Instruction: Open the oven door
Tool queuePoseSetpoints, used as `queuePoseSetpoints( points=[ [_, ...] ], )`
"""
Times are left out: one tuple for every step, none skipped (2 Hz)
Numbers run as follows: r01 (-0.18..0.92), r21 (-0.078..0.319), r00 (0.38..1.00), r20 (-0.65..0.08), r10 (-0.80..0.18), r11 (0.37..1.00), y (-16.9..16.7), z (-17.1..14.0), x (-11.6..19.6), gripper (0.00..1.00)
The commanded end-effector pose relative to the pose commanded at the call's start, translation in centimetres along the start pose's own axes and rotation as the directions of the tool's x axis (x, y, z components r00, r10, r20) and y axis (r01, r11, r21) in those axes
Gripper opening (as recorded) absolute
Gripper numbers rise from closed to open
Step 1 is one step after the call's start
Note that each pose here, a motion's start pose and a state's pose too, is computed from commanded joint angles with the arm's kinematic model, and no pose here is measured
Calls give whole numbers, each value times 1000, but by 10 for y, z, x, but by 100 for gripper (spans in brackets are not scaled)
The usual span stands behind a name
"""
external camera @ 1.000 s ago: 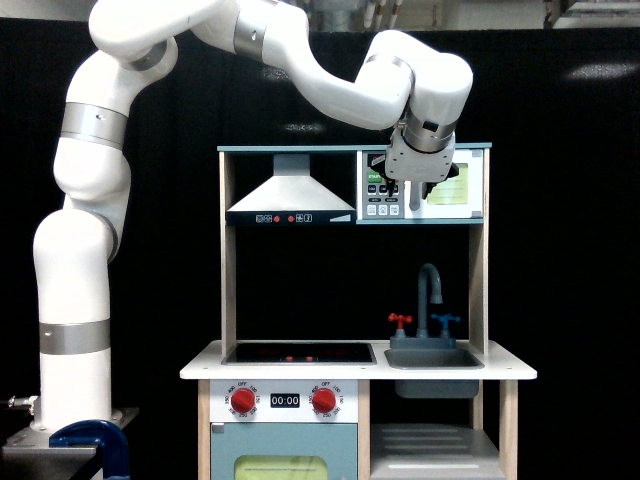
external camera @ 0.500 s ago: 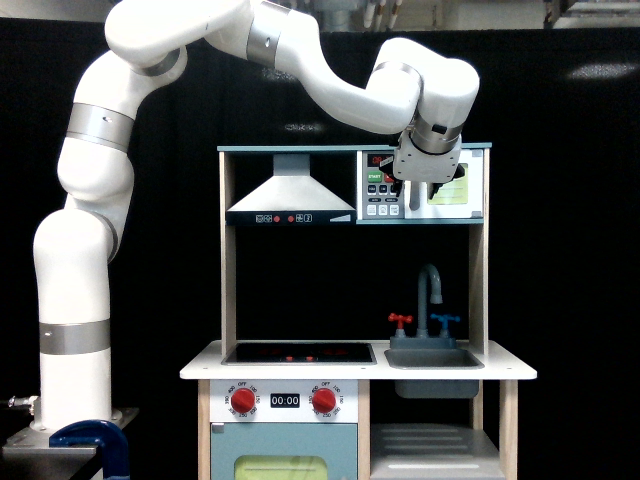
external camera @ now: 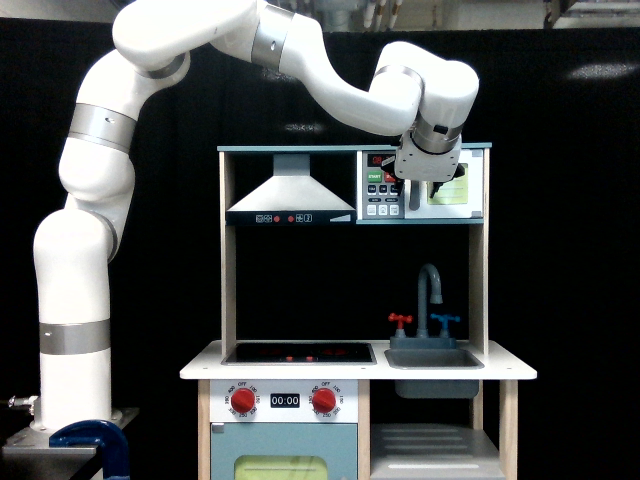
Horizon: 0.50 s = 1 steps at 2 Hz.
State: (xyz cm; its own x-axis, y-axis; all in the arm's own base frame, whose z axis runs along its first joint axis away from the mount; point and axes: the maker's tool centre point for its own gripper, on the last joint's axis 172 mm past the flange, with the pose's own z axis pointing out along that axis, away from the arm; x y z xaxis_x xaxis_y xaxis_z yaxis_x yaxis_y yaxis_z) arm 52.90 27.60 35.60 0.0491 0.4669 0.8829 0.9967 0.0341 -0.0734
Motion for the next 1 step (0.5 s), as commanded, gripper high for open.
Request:
queuePoseSetpoints(
  points=[
    [0,0,1000,0,0,1000,0,1,0,0]
  ],
)
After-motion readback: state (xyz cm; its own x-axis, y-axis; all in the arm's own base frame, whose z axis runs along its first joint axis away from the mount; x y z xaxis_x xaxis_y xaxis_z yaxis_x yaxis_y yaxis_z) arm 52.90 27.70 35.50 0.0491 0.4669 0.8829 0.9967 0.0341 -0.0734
